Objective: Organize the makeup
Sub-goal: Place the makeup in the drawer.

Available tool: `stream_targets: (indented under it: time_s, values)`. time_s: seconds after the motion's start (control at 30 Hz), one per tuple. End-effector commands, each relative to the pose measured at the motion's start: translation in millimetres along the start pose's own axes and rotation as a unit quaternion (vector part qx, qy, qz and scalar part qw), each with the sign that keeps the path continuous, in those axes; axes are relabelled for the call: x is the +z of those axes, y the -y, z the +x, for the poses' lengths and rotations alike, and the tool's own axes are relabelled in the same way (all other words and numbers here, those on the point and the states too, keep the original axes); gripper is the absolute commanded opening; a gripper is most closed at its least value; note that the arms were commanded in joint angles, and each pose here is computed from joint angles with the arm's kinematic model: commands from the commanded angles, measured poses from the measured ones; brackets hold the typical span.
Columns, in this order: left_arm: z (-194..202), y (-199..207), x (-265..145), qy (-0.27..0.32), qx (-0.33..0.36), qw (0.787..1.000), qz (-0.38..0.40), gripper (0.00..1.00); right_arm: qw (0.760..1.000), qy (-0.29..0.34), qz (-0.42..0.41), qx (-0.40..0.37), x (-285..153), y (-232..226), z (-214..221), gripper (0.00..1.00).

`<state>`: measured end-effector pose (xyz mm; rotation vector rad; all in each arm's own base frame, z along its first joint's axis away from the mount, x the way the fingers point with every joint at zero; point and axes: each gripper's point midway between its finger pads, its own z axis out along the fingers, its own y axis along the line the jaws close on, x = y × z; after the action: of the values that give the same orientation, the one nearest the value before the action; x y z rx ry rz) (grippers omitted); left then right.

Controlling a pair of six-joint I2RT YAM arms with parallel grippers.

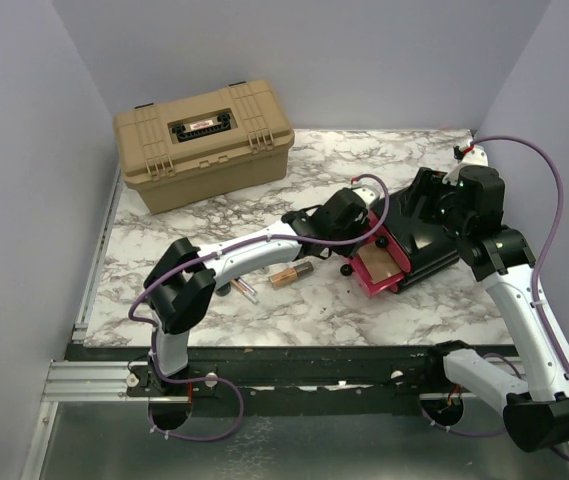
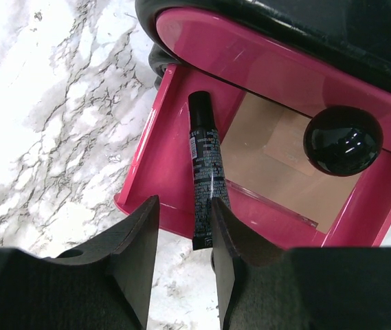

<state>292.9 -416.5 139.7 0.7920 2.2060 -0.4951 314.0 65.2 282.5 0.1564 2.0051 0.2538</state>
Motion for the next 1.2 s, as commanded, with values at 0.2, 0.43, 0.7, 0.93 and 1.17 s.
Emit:
stream_targets:
  time_s: [0.2,0.43,0.7,0.93,1.17]
  values:
    - [7.0,7.9,14.4,-0.015,0.006,1.0,0.014,0.38,1.0,0.011,-0.009,-0.005,-4.3,-3.4,-5.1,0.79]
    - [8.6,10.3,21.7,-0.019,0.006,1.0,0.017,0.36,1.0,0.009,-0.009,-0.008,-2.1,-3.1,-4.5,0.79]
    - [-1.1,6.5,26.2,-0.007,0.002,1.0,0.001,0.21,1.0,0.01,-0.002,-0.014,-2.0,-0.3,-4.8,0.8]
    - [-8.2,1.5,28.4,0.009,0.002,1.0,-0.023,0.21,1.0,0.009,-0.003,-0.014,-0.4,-1.0,-5.1,0.8]
    - [-17.1,-6.5,12.2,0.041,-0.008,0.998,-0.046,0.26,1.0,0.011,-0.002,-0.011,-3.1,-0.7,-6.4,0.8]
